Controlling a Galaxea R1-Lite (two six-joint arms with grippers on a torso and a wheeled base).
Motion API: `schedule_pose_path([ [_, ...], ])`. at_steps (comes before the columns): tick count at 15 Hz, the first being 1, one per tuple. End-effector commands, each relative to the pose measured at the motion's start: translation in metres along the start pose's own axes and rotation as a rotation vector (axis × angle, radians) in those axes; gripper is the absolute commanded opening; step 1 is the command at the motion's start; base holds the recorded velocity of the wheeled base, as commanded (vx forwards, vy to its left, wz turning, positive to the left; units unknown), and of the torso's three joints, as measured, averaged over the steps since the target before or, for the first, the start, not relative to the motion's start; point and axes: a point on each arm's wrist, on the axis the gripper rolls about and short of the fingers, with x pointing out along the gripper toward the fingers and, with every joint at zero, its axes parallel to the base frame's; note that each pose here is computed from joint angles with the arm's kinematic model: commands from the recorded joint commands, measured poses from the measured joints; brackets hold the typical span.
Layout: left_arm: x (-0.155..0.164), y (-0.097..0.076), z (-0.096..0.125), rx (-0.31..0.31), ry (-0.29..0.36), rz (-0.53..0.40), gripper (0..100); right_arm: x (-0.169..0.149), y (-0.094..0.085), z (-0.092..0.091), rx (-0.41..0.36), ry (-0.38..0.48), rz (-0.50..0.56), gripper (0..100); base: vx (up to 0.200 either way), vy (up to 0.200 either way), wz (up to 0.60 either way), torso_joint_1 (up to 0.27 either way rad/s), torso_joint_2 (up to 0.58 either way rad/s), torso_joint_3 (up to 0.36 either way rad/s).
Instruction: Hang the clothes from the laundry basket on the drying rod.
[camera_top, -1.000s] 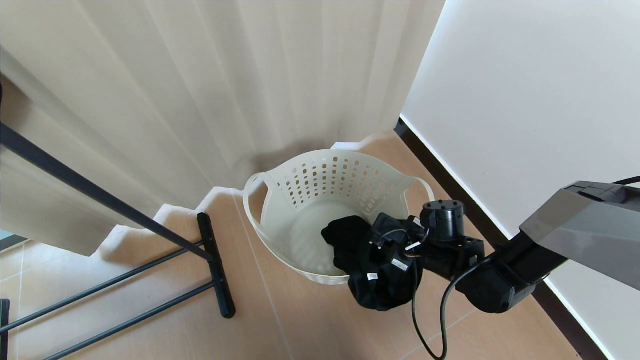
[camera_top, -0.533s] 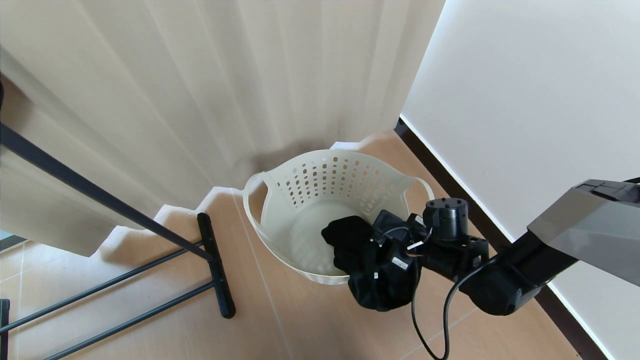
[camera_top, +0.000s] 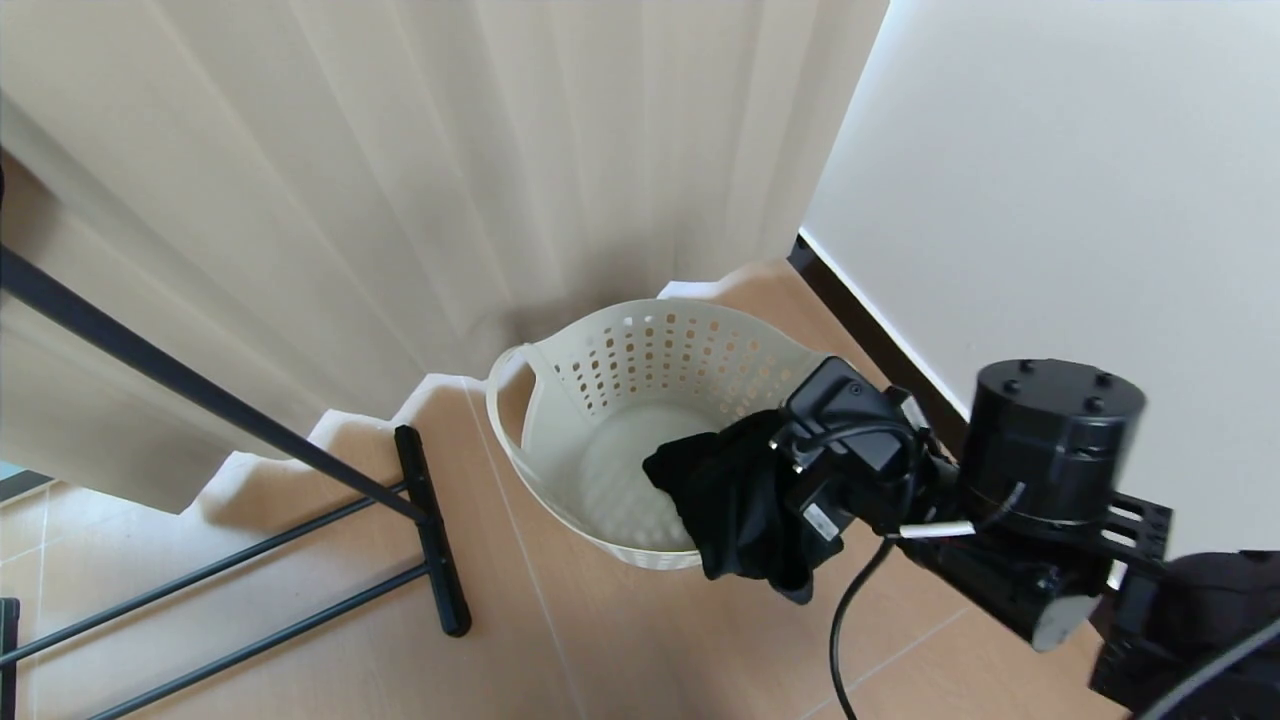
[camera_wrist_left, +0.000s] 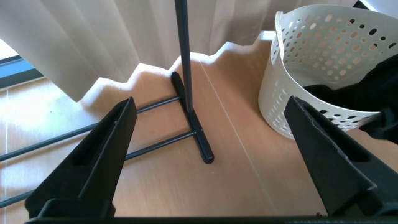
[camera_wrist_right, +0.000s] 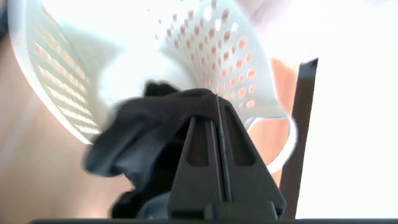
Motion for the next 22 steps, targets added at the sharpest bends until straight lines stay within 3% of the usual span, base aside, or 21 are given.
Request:
schedule_pose_path([
  [1,0.000,0.000,0.000,0.000,0.001,0.001,100,-0.060,-0.001,0.027,0.044,-0.147,0.018,0,0.000,0.000,0.00,0.000,0.00,0.000],
  [2,0.000,0.000,0.000,0.000,0.001,0.001,100,-0.079,0.001,0.033,0.051,-0.201,0.050,0,0.000,0.000,0.00,0.000,0.00,0.000],
  [4,0.000,0.000,0.000,0.000,0.001,0.001,100,-0.097,-0.001,0.029,0.055,-0.224,0.068,0,0.000,0.000,0.00,0.000,0.00,0.000],
  [16,0.000,0.000,0.000,-0.001,0.004,-0.004,100,-0.090,0.003,0.029,0.112,-0.209,0.077,0,0.000,0.000,0.00,0.000,0.00,0.000],
  [22,0.000,0.000,0.000,-0.003,0.004,-0.004,100,-0.089,0.000,0.027,0.115,-0.202,0.067,0,0.000,0.000,0.00,0.001,0.00,0.165],
])
